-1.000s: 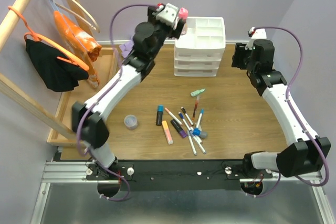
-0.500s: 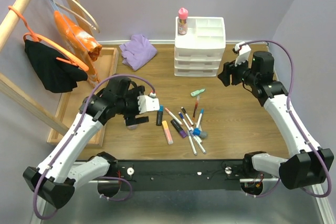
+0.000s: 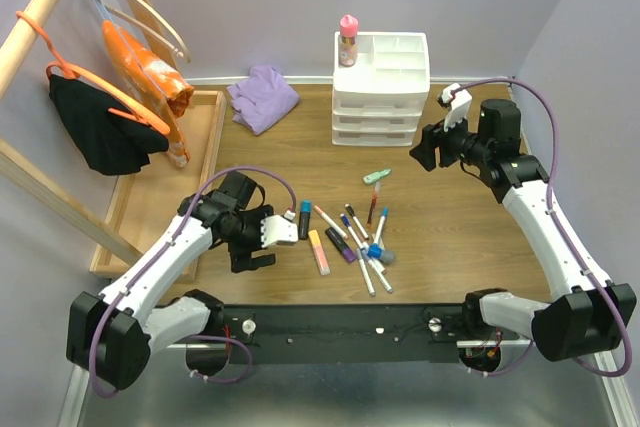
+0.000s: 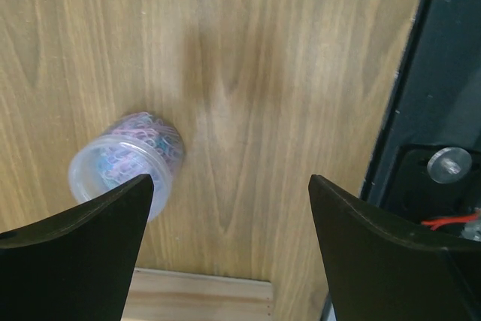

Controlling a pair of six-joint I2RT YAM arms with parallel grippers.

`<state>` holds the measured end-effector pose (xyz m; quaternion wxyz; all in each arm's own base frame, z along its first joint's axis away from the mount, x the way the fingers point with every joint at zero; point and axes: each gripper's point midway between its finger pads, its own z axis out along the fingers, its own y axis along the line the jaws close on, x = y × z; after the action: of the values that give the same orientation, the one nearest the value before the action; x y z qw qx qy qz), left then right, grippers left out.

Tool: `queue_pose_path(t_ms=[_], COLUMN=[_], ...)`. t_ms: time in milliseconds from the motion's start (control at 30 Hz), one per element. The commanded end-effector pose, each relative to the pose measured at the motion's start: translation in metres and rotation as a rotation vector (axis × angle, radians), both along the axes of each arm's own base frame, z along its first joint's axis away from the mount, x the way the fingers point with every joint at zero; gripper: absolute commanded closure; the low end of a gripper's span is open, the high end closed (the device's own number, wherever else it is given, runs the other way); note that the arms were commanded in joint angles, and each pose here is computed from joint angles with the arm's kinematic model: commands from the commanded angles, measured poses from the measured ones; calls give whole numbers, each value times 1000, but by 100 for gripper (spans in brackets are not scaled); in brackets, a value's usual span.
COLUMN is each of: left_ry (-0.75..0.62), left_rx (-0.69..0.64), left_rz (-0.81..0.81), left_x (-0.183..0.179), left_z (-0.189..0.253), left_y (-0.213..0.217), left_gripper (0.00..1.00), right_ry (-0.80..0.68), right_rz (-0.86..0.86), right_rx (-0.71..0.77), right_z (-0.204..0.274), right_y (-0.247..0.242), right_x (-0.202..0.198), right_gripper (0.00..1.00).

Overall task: Sort the stationery into containers
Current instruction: Pick up the stationery from the center of the board.

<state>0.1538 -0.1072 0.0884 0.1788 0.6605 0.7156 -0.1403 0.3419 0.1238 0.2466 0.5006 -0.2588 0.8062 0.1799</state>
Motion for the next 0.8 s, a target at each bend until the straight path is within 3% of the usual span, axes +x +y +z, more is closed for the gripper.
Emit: queue_pose_path(t_ms=[0, 433, 767], left_ry=[-115, -135, -95], left_rx=[-31, 31, 66], left_rz=[63, 93, 118], left_x=[42, 82, 89], left_z=[6, -6, -27], left_y=[-9, 9, 13], left_gripper=[7, 8, 6], right_ry=[-25, -14, -8], right_rz=[24, 10, 4], right_rx=[18, 21, 11], right_z=[14, 7, 1], right_y=[3, 3, 1], right_x=[-7, -2, 1], right_gripper=[29, 29, 29])
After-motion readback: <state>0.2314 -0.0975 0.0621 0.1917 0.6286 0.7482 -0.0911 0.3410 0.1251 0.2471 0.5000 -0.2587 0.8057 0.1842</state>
